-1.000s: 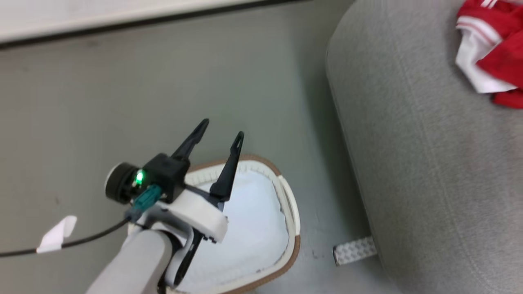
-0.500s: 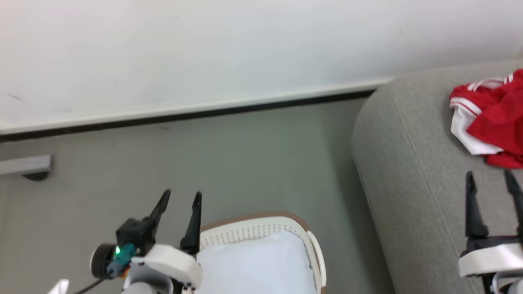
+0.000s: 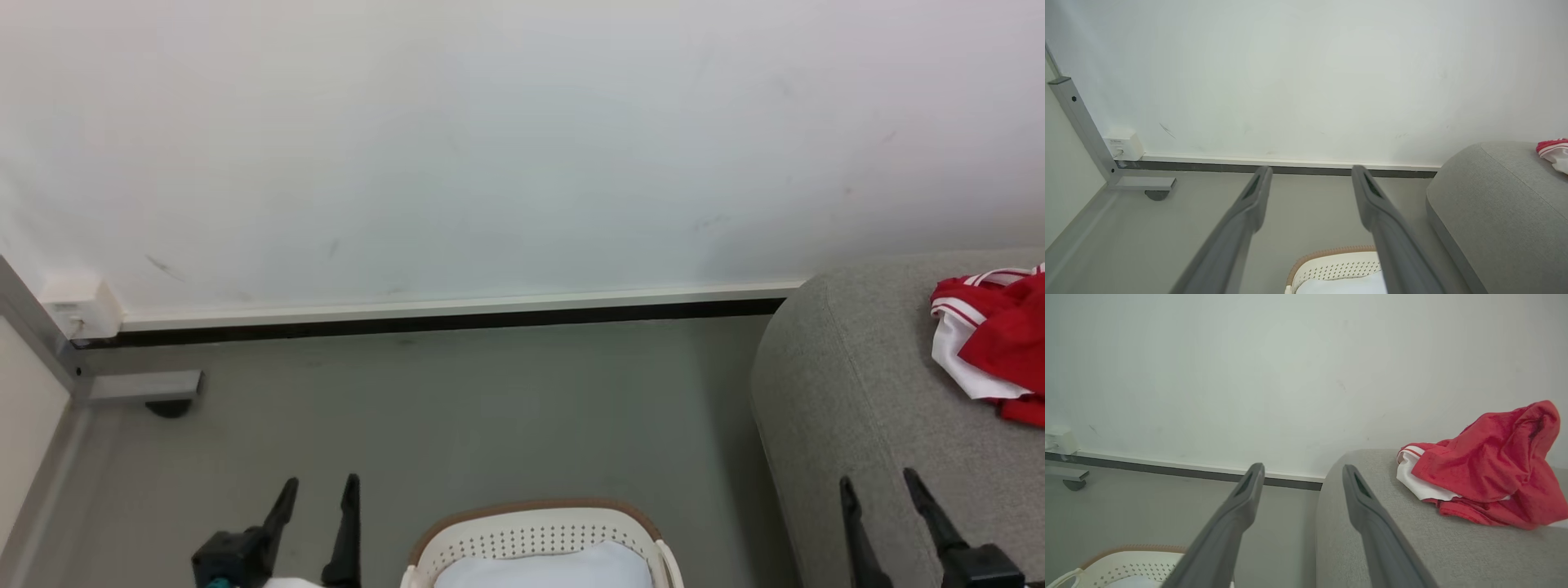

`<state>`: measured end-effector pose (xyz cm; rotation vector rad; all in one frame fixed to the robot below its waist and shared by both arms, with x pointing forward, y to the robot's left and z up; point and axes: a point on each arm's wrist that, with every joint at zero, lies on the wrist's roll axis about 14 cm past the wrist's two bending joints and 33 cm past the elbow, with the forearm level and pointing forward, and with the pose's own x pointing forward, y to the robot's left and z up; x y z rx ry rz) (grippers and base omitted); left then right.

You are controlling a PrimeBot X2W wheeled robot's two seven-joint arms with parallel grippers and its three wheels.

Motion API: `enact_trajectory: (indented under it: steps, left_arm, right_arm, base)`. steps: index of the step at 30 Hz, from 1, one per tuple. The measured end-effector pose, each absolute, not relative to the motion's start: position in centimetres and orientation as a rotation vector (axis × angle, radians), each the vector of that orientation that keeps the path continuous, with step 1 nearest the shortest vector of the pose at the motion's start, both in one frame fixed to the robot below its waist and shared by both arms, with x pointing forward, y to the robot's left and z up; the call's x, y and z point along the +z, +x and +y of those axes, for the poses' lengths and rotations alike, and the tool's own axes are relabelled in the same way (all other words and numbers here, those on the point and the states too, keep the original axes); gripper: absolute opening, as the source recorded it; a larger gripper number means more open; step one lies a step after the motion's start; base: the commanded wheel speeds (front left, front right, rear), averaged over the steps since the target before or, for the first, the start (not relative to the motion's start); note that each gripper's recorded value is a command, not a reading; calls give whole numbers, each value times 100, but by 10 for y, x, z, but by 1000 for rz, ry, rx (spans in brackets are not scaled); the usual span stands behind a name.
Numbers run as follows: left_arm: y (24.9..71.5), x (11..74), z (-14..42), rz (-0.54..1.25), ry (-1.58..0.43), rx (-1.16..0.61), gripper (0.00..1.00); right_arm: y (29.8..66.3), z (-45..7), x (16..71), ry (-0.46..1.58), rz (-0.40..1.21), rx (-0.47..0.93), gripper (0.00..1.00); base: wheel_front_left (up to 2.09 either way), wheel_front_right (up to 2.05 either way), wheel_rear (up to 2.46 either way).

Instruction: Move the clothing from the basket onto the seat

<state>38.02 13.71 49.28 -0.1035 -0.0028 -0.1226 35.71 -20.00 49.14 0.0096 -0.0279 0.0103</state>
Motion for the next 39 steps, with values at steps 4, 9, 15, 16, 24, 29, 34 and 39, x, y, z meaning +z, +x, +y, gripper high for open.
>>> enact_trajectory:
  steps: [4, 9, 15, 16, 24, 29, 34, 39]
  left_arm:
    - [371, 492, 149, -8, -104, -85, 100]
    - [365, 487, 158, 1, -102, -55, 100]
    - [363, 486, 160, -3, -95, -49, 100]
    - [363, 486, 160, -3, -96, -50, 100]
    - [362, 482, 157, 6, -97, -67, 100]
    - [356, 469, 151, 46, -119, -84, 0]
    - [354, 459, 157, 97, -187, -52, 0]
    - [356, 459, 163, 110, -279, -22, 0]
  right_arm:
    - [348, -189, 481, 11, 3, 40, 100]
    - [342, -186, 477, 26, 15, 45, 100]
    - [344, -183, 476, 35, 16, 55, 100]
    - [344, -182, 477, 35, 16, 56, 100]
    - [348, -181, 481, 37, 4, 59, 100]
    - [342, -179, 468, 46, 44, 58, 0]
    - [341, -184, 459, 125, 85, 25, 0]
    - [342, -188, 459, 225, 92, -2, 0]
  base:
    - [0, 0, 0]
    - [0, 0, 0]
    - [0, 0, 0]
    - [0, 0, 0]
    - [0, 0, 0]
    - [0, 0, 0]
    - [0, 0, 0]
    - [0, 0, 0]
